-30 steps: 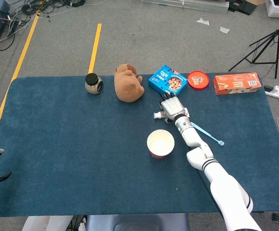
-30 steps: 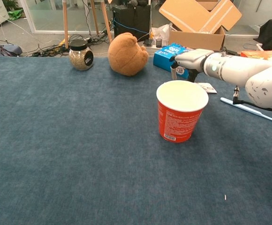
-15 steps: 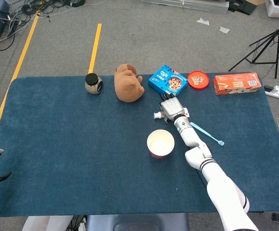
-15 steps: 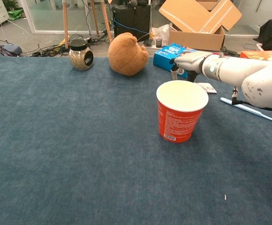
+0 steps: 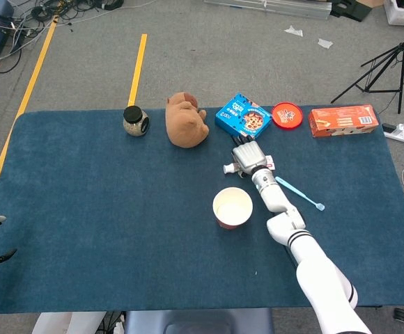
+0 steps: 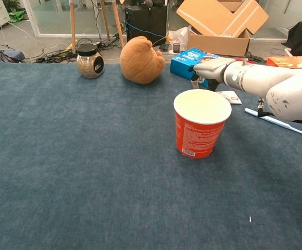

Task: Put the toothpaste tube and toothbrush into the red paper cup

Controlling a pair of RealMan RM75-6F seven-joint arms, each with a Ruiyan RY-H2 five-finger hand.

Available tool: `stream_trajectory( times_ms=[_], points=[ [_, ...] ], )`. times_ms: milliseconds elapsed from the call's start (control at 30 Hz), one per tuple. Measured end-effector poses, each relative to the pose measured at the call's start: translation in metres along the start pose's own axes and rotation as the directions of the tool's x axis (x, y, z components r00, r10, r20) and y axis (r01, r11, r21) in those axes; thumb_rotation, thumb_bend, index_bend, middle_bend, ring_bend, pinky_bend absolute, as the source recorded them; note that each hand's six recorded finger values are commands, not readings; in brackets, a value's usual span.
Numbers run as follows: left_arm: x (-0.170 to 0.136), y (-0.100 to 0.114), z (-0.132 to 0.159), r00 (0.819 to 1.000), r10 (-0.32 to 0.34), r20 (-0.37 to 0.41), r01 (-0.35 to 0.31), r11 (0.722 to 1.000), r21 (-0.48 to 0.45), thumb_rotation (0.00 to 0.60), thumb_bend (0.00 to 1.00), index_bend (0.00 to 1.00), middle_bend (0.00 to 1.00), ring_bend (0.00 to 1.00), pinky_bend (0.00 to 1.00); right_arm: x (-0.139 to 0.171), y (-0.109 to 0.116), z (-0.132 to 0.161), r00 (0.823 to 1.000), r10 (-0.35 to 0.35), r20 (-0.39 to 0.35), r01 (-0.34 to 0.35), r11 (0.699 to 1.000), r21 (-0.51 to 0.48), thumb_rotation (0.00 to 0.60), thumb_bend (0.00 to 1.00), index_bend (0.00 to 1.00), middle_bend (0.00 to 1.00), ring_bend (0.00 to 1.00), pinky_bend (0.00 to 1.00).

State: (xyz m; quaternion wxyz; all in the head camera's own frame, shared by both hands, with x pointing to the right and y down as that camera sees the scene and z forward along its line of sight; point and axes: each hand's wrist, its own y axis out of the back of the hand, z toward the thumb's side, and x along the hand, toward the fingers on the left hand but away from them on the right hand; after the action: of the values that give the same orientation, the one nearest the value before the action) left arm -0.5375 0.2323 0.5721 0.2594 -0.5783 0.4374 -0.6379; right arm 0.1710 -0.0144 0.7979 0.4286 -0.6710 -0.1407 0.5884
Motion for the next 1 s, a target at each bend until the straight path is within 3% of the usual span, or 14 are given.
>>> stream_trajectory(
  times_ms=[500, 1000],
  points=[
    [-0.001, 0.0, 0.001, 1.0, 0.001, 0.003, -0.001, 1.0, 0.002, 0.6, 0.0, 0.29, 0.35, 0.26, 0.31, 0.002, 0.005, -0.004, 0.999, -0.036, 0.006, 0.036, 0.999, -0.013, 0.6, 0.18, 0.6, 0.0, 0.0, 0.11],
    [-0.005, 0.0, 0.008, 1.0, 0.007, 0.025, -0.007, 1.0, 0.015, 0.6, 0.0, 0.29, 0.35, 0.26, 0.31, 0.017, 0.031, -0.019, 0.984, -0.175, -0.017, 0.172, 0.98, -0.101, 0.6, 0.19, 0.6, 0.0, 0.0, 0.11]
  ],
)
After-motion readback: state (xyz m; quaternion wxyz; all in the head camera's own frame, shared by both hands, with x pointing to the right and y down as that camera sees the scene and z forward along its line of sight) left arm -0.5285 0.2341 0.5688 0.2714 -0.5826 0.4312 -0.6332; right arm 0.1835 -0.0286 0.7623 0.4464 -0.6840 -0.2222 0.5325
